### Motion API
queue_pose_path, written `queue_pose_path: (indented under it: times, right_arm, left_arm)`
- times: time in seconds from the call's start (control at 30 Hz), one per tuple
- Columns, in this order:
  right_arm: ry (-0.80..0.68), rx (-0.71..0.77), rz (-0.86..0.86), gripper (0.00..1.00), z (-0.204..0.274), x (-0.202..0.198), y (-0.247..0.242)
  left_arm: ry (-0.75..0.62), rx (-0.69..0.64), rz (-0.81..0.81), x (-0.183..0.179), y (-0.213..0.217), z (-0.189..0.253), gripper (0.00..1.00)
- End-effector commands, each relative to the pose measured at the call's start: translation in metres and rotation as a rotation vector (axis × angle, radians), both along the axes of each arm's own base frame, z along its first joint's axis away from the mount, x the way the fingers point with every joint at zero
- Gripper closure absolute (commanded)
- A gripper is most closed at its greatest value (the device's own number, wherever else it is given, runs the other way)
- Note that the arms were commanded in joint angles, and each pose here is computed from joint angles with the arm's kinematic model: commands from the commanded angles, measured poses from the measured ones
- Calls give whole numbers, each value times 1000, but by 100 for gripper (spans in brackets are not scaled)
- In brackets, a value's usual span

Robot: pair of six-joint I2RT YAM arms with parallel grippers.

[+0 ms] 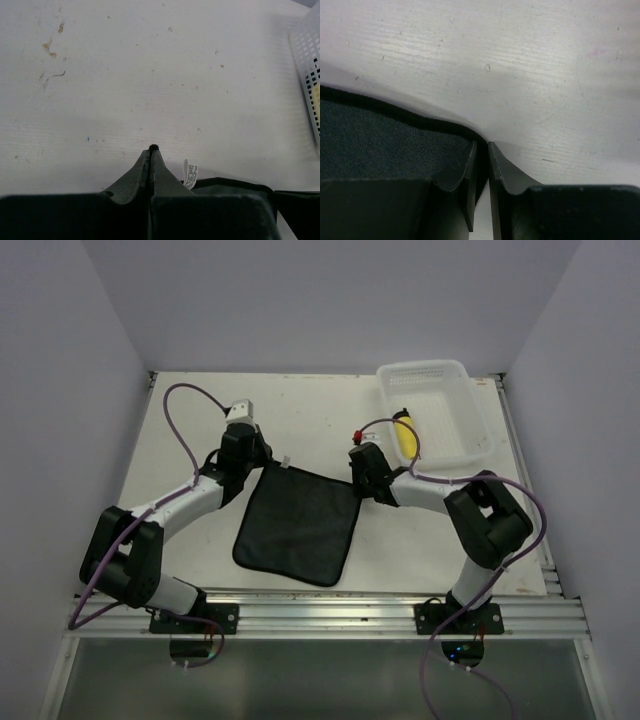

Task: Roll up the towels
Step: Flatten the towel, then fold the towel

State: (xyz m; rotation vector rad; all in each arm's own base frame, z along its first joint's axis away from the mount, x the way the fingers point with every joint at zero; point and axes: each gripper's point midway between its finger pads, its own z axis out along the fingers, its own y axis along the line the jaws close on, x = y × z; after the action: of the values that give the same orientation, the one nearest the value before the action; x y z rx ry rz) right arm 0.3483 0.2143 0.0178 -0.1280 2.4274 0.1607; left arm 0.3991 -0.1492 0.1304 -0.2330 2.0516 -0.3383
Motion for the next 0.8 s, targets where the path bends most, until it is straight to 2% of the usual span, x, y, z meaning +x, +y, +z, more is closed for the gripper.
queue_pose_path:
  times: [0.0,0.17,0.53,0.77]
  right_arm:
    - [69,-103,10,85,-20,-15,-13]
    - [12,-67,20,100,2,-11,-7]
    - [-113,-10,80,100,61,-19,2]
    - [-165,-9,202,100,86,-47,22]
  left_arm:
    - [-32,-28,21,8,0,9,100]
    - [-34,-52,7,9,-3,12,100]
    - [-31,-126,6,5,4,15,100]
    - [-26,-150,18,-5,11,10,100]
